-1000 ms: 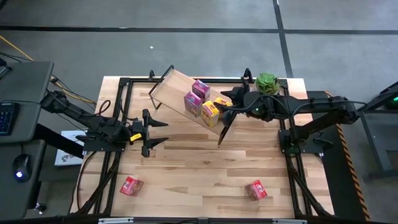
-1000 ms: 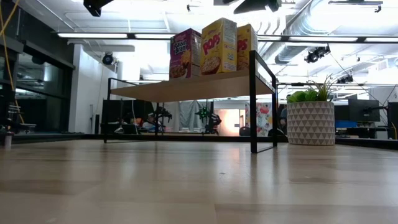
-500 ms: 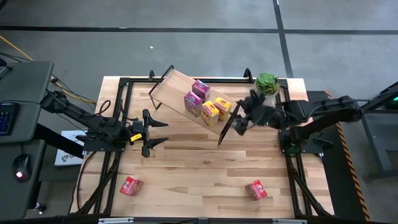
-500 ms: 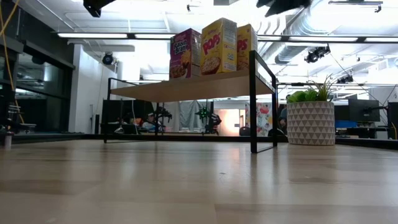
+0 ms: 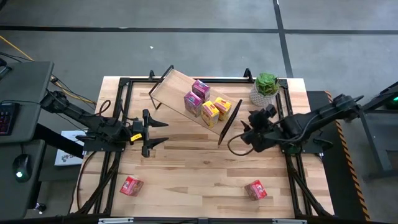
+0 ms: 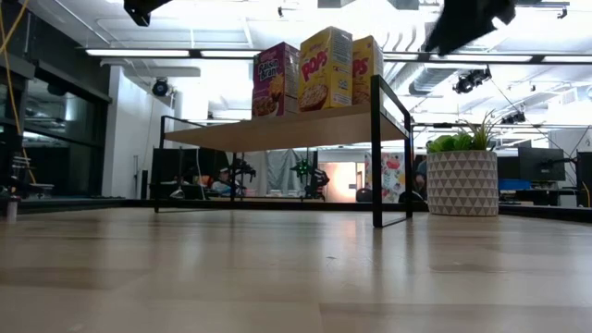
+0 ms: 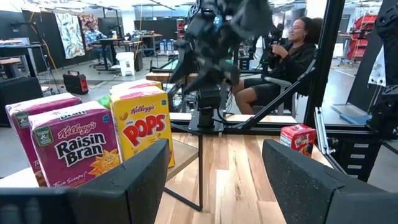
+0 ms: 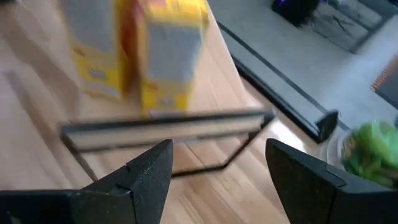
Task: Stack cereal on shelf
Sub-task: Put the yellow cereal box aligned with the other yellow cereal box on the shelf
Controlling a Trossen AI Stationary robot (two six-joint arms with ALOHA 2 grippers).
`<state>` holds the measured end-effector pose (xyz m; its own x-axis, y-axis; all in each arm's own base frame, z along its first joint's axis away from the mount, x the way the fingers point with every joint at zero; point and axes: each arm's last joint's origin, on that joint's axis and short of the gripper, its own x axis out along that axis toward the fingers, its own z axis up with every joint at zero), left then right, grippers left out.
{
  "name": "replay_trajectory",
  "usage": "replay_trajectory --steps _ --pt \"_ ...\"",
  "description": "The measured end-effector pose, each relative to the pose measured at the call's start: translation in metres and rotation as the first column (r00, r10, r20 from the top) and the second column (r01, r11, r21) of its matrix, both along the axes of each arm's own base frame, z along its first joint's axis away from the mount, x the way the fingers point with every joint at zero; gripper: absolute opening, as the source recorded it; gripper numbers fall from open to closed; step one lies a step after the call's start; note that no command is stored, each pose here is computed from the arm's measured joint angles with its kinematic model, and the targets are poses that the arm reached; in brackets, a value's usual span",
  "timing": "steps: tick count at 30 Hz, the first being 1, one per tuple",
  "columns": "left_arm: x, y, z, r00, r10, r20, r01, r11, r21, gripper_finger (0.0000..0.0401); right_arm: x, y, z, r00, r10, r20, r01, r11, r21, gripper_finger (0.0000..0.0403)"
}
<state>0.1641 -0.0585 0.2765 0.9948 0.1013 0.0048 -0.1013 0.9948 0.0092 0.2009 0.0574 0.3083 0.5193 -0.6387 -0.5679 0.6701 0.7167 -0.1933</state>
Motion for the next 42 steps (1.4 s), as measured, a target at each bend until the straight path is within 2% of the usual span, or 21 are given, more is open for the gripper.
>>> replay_trajectory --steps 4,7,14,21,26,30,33,37,39,42 --pt "0.000 0.000 0.001 1.000 0.000 0.005 0.000 1.000 -0.002 0.0250 -0.005 -0.009 -0.029 0.997 -0.066 -0.040 0.067 0.997 0.029 0.0250" --pt "0.000 0.000 0.001 1.000 0.000 0.005 0.000 1.000 0.019 0.0250 -0.006 -0.014 -0.041 0.998 -0.061 -0.022 0.063 0.996 0.068 0.0250" --pt "0.000 0.000 0.001 1.000 0.001 0.008 -0.001 0.999 0.039 0.0250 -0.014 -0.028 -0.045 0.986 0.007 0.164 -0.021 0.996 0.087 0.0250" --pt "0.000 0.000 0.001 1.000 0.000 0.007 -0.001 0.999 0.037 0.0250 -0.012 -0.032 -0.040 0.918 0.167 0.361 -0.186 0.982 0.018 0.0250" --pt "0.000 0.000 0.001 1.000 0.000 0.009 -0.001 0.999 0.036 0.0250 -0.003 -0.032 -0.039 0.894 0.261 0.364 -0.262 0.964 -0.048 0.0244" --pt "0.000 0.000 0.001 1.000 0.000 0.008 -0.001 0.999 0.037 0.0250 0.008 -0.035 -0.043 0.902 0.304 0.306 -0.282 0.952 -0.114 0.0198" --pt "0.000 0.000 0.001 1.000 0.000 0.008 -0.001 0.999 0.038 0.0250 0.014 -0.041 -0.049 0.910 0.320 0.264 -0.300 0.947 -0.116 0.0131" --pt "0.000 0.000 0.001 1.000 0.000 0.008 0.000 0.999 0.038 0.0250 0.020 -0.049 -0.053 0.890 0.365 0.272 -0.364 0.930 -0.059 0.0023" --pt "0.000 0.000 0.001 1.000 0.000 0.009 -0.001 0.999 0.038 0.0250 0.024 -0.052 -0.055 0.880 0.384 0.280 -0.390 0.920 -0.039 0.0013" --pt "0.000 0.000 0.002 1.000 0.000 0.016 -0.001 0.999 0.035 0.0250 0.024 -0.058 -0.059 0.911 0.342 0.233 -0.339 0.939 -0.051 0.0021"
